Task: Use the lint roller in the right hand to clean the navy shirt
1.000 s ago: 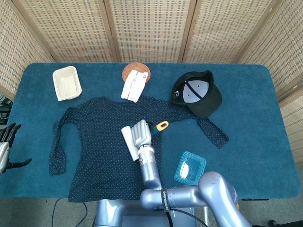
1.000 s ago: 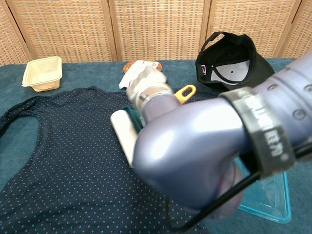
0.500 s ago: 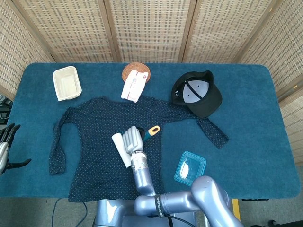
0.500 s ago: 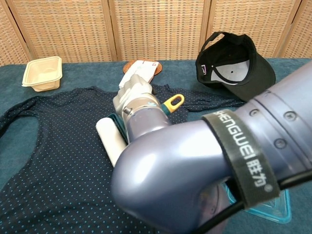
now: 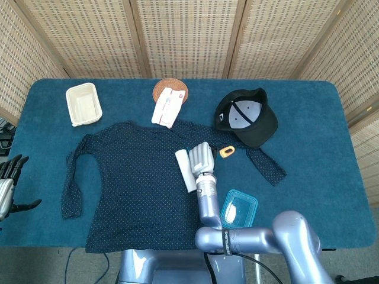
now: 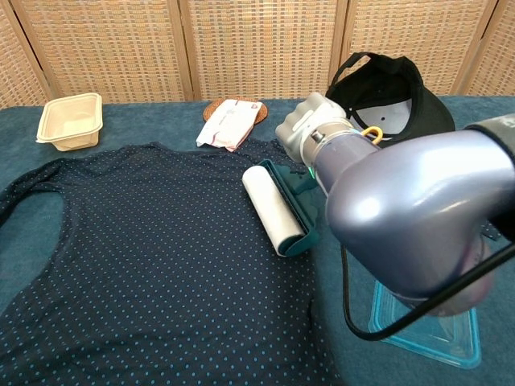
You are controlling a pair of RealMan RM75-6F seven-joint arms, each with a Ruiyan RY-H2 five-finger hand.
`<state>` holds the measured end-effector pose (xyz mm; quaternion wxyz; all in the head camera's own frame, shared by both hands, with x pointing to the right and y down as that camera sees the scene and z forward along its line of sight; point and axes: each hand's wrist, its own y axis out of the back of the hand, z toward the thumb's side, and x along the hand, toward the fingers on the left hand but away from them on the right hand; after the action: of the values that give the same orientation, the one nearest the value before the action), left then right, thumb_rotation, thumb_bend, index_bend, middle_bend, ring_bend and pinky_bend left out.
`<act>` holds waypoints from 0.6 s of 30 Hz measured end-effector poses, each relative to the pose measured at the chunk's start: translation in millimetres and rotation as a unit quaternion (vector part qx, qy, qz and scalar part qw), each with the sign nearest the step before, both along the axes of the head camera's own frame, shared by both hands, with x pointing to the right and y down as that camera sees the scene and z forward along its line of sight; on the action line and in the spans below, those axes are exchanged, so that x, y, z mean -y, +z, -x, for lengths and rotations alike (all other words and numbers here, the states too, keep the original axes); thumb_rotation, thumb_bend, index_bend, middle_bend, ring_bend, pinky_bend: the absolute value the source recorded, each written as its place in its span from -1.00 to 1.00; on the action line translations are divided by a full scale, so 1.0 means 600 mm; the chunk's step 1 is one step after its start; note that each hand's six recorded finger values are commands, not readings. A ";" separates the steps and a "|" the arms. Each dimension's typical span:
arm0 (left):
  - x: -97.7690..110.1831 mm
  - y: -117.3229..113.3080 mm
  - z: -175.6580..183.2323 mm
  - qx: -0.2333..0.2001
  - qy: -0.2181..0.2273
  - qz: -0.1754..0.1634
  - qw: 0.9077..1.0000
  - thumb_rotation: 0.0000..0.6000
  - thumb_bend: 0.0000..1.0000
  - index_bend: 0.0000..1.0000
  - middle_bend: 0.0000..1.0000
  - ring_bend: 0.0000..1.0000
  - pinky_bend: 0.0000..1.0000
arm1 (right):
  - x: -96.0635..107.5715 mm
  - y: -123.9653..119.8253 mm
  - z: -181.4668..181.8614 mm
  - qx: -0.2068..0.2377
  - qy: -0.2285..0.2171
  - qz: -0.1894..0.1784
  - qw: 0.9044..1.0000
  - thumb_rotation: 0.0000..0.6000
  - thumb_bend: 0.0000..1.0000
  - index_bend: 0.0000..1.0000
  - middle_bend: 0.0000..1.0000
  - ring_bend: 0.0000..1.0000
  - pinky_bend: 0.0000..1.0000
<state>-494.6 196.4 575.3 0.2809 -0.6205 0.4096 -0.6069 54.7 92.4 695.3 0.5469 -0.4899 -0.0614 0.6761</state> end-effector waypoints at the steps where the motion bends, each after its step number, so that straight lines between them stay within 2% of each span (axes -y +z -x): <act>1: -0.001 -0.001 -0.001 0.000 0.001 0.000 1.000 1.00 -1.00 -1.00 -1.00 -1.00 -1.00 | 0.001 -0.002 -0.003 0.007 0.002 0.000 1.000 1.00 -0.87 -0.90 1.00 1.00 1.00; 2: -0.002 -0.001 -0.002 0.000 0.003 0.000 1.000 1.00 -1.00 -1.00 -1.00 -1.00 -1.00 | 0.002 -0.005 -0.006 0.014 0.004 0.000 1.000 1.00 -0.98 -0.98 1.00 1.00 1.00; 3: -0.002 -0.002 -0.003 -0.001 0.003 -0.001 1.000 1.00 -1.00 -1.00 -1.00 -1.00 -1.00 | 0.003 -0.010 -0.009 0.025 0.005 -0.003 1.000 1.00 -1.00 -1.00 1.00 1.00 1.00; 8: -0.004 -0.006 -0.004 -0.004 0.006 -0.003 1.000 1.00 -1.00 -1.00 -1.00 -1.00 -1.00 | 0.016 -0.038 -0.029 0.081 0.000 -0.028 0.996 1.00 -1.00 -1.00 0.98 1.00 1.00; 11: -0.005 -0.011 -0.007 -0.008 0.010 -0.007 1.000 1.00 -1.00 -1.00 -1.00 -1.00 -1.00 | 0.027 -0.067 -0.061 0.124 -0.004 -0.053 0.991 1.00 -1.00 -1.00 0.92 1.00 1.00; 13: -0.006 -0.014 -0.009 -0.010 0.013 -0.010 1.000 1.00 -1.00 -1.00 -1.00 -1.00 -1.00 | 0.034 -0.089 -0.088 0.154 -0.006 -0.071 0.985 1.00 -1.00 -1.00 0.80 0.97 1.00; 15: -0.008 -0.016 -0.011 -0.013 0.014 -0.012 1.000 1.00 -1.00 -1.00 -1.00 -1.00 -1.00 | 0.038 -0.107 -0.114 0.180 -0.008 -0.087 0.980 1.00 -1.00 -1.00 0.64 0.85 0.98; 17: -0.010 -0.019 -0.015 -0.016 0.018 -0.015 1.000 1.00 -1.00 -1.00 -1.00 -1.00 -1.00 | 0.042 -0.126 -0.151 0.209 -0.006 -0.104 0.972 1.00 -1.00 -1.00 0.40 0.61 0.71; 18: -0.011 -0.020 -0.017 -0.017 0.020 -0.016 1.000 1.00 -1.00 -1.00 -1.00 -1.00 -1.00 | 0.042 -0.134 -0.169 0.222 -0.004 -0.110 0.969 1.00 -1.00 -1.00 0.21 0.39 0.43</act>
<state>-484.6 202.9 563.4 0.2957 -0.6343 0.4114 -0.5839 156.1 67.1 615.1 0.5730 -0.5645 -0.2532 0.5376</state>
